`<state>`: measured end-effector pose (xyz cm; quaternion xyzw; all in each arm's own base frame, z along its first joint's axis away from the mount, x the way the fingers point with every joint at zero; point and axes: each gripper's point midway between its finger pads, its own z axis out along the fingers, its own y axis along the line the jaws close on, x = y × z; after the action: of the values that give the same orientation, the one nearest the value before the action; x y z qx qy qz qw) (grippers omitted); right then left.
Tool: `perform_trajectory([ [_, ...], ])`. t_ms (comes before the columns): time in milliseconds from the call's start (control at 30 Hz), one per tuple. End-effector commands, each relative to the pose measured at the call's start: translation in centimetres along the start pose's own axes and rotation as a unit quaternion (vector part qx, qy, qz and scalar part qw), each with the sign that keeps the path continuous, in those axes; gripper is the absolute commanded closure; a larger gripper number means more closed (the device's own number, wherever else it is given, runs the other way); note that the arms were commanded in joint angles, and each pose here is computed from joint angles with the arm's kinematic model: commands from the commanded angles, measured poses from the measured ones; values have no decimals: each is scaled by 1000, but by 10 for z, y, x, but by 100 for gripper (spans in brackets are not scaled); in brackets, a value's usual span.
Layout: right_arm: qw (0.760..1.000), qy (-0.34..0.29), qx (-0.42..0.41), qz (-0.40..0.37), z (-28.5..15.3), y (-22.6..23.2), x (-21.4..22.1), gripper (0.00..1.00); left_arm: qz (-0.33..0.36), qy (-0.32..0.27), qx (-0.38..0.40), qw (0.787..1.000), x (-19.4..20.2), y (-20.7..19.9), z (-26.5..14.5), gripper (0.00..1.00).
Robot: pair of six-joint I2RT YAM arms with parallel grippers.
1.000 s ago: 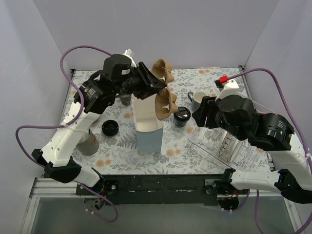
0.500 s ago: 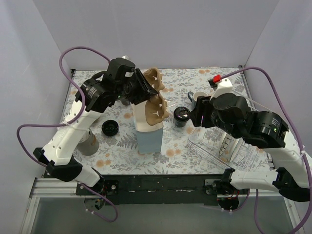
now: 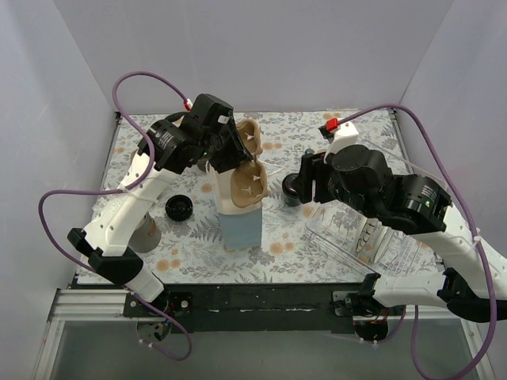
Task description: Pack the takeout coffee
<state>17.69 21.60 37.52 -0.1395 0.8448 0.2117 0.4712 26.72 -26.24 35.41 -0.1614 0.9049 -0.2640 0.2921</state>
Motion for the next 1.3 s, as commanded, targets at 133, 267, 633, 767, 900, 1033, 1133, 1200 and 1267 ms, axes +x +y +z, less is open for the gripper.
perform_trajectory([
  [133, 994, -59, -27, 83, 4, 21, -55, 29, 23, -16, 6, 1000, -8, 1, -16, 76],
  [267, 989, -31, -28, 142, 19, 29, -51, 30, 29, -23, 23, 999, -10, -4, -20, 76],
  [633, 967, 8, 14, 254, 57, 8, -35, 35, 35, -15, 9, 999, -4, 5, -15, 76],
  [767, 964, 18, 20, 264, 68, 2, -29, 37, 40, -13, 2, 999, -4, 8, -12, 76],
  [900, 962, 21, 14, 274, 79, 1, -23, 38, 43, -14, -5, 999, -4, 10, -8, 76],
  [1033, 961, 31, -3, 276, 90, 8, -17, 40, 44, -14, -7, 999, -4, 10, -6, 76],
  [1133, 959, 46, 7, 279, 96, 6, -6, 41, 47, -13, -11, 999, -3, 12, -4, 76],
  [1200, 958, 43, 9, 283, 100, 4, -4, 43, 48, -13, -20, 999, -3, 15, -1, 77],
  [1267, 958, 46, 9, 282, 105, 2, 0, 53, 48, -10, -30, 998, -2, 19, 1, 77],
])
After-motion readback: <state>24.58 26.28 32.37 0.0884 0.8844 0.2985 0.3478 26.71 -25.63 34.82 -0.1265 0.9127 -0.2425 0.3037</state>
